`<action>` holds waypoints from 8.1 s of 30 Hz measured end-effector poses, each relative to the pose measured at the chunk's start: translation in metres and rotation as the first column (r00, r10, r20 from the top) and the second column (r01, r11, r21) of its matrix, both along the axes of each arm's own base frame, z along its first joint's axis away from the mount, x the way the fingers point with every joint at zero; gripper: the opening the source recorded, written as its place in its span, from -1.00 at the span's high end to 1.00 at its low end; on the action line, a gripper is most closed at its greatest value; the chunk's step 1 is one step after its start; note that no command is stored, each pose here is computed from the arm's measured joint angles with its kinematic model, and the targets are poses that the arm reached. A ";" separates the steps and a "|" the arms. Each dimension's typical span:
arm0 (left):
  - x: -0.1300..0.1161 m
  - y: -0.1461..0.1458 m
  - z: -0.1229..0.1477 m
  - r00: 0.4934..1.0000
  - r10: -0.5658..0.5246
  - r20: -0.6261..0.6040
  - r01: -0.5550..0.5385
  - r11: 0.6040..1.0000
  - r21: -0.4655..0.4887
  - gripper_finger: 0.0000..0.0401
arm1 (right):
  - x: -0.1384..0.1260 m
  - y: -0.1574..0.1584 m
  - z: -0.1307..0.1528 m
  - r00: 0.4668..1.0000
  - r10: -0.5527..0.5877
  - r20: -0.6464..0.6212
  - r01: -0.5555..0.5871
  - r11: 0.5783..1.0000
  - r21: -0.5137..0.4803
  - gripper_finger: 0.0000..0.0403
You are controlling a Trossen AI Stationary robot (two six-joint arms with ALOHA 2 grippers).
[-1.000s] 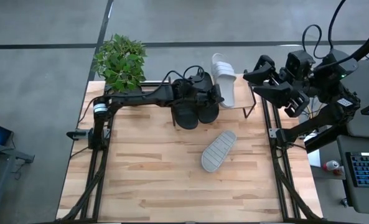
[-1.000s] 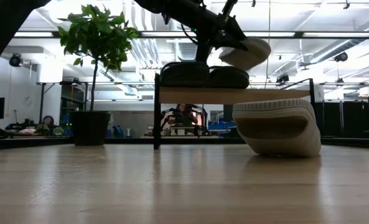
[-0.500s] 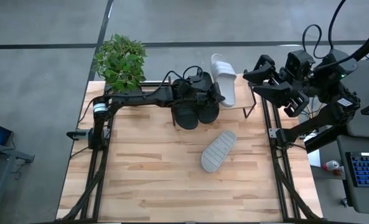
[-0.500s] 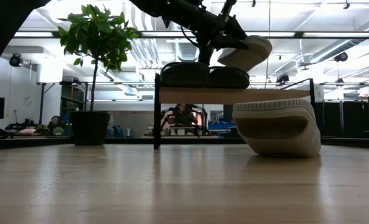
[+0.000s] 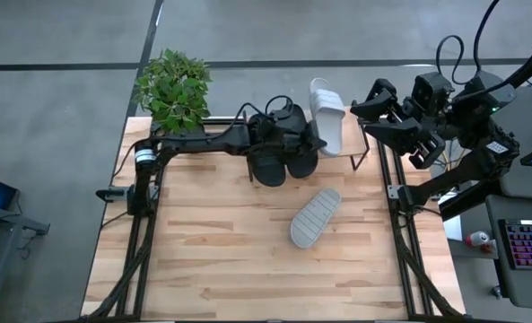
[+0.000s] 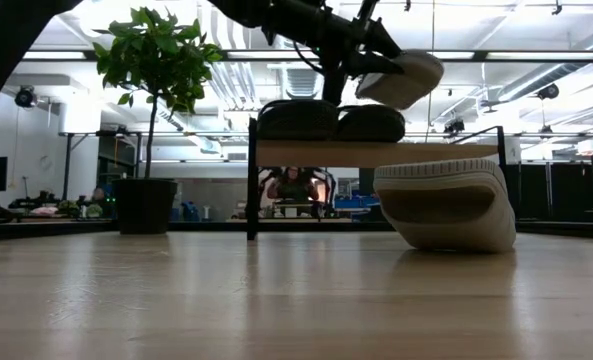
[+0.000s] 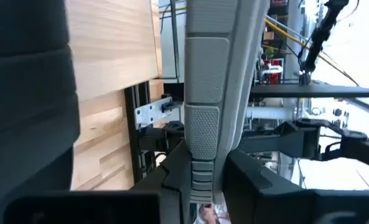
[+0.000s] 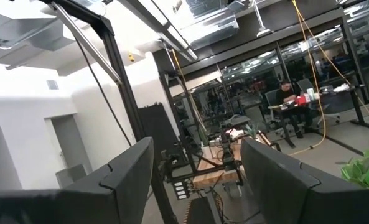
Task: Pick and place slides into the shelf
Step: Put the right gray slide on the shelf, then put the gray slide on the shelf
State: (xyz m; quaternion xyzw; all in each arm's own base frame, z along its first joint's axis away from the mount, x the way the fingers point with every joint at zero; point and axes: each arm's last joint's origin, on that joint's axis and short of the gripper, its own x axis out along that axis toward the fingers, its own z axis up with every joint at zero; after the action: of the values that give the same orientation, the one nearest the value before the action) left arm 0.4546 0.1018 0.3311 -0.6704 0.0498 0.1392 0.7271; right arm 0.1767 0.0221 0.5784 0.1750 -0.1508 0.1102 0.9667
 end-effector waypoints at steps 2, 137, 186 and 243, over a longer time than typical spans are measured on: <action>0.000 0.000 0.000 1.000 -0.005 -0.001 0.005 1.000 0.015 0.68 | 0.000 0.000 0.000 1.000 0.000 0.000 0.000 1.000 0.000 -0.16; -0.101 -0.191 -0.172 0.977 -0.214 -0.005 0.213 0.968 0.134 0.10 | -0.051 -0.009 -0.231 0.929 0.074 -0.362 0.171 0.783 0.598 -0.14; -0.056 -0.166 -0.182 0.969 -0.243 -0.043 0.247 0.959 0.139 0.10 | -0.053 -0.007 -0.222 0.939 0.144 -0.313 0.081 0.790 0.608 -0.14; -0.093 -0.150 -0.002 0.876 -0.481 0.014 0.348 0.652 0.674 0.89 | -0.110 -0.021 -0.171 0.918 -0.091 -0.385 0.278 0.840 0.465 -0.14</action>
State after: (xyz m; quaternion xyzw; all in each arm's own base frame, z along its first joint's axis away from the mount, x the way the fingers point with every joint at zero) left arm 0.3612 -0.0487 0.3295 -0.3544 0.0804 -0.0879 0.9275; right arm 0.0662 0.0015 0.4078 0.4260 -0.0177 -0.0615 0.9025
